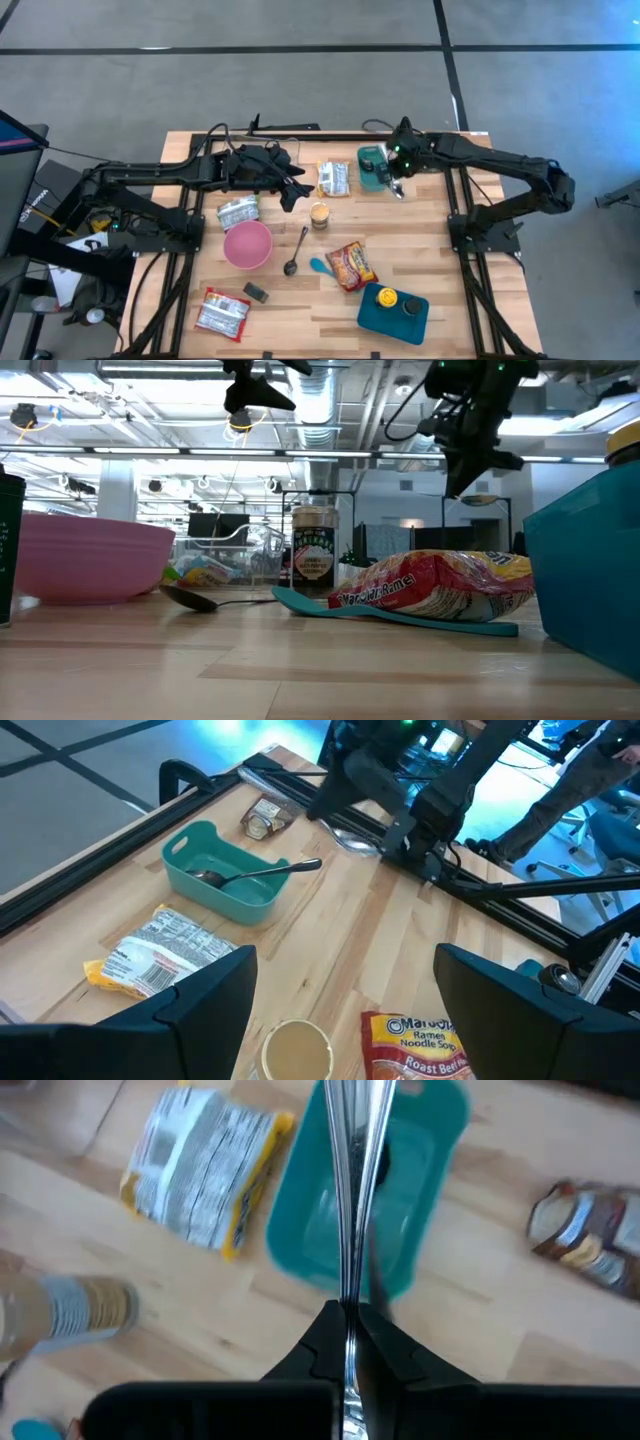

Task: Pick & Place Food Item
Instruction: Put the silver spoon into the green bin

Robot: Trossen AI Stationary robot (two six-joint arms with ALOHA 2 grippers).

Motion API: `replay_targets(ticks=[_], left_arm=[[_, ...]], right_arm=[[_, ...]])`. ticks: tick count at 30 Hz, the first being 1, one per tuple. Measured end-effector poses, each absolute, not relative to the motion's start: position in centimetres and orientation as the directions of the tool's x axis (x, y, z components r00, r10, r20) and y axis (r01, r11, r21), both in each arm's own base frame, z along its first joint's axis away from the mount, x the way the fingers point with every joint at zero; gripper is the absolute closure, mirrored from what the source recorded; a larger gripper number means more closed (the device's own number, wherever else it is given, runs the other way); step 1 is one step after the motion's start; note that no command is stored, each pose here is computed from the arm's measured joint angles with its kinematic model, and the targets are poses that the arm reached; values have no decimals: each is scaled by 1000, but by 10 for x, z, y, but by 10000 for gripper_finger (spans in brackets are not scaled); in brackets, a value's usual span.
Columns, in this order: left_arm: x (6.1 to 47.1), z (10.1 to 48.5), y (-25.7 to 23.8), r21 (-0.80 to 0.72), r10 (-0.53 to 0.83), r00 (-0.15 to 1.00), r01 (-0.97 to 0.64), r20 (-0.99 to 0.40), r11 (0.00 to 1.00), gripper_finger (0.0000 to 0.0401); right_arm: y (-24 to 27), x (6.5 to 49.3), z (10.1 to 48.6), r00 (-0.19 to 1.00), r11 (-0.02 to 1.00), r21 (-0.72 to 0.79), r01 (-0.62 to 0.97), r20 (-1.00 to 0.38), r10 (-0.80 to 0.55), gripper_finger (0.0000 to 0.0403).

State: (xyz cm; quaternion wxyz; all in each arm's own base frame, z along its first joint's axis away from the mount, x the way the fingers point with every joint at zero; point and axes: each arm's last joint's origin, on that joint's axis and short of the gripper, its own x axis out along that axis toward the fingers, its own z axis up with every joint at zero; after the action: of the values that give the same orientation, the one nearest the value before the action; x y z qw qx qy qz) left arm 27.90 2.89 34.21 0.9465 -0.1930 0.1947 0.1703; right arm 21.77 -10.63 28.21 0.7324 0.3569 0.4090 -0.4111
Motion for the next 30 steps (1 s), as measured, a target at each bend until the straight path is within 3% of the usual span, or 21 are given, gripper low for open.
replay_targets(ticks=[17, 22, 30], left_arm=[[282, 348, 29, -322, 249, 895, -375, -370, 869, 101], [282, 350, 29, -326, 249, 900, -370, -357, 870, 101], [282, 350, 29, -326, 249, 900, -370, -357, 870, 101]], right_arm=[[-163, 204, 287, 488, 451, 323, 832, -814, -316, 399], [-178, 219, 278, 476, 487, 314, 815, -842, -253, 399], [-200, 245, 269, 349, 549, 216, 807, -925, -149, 399]])
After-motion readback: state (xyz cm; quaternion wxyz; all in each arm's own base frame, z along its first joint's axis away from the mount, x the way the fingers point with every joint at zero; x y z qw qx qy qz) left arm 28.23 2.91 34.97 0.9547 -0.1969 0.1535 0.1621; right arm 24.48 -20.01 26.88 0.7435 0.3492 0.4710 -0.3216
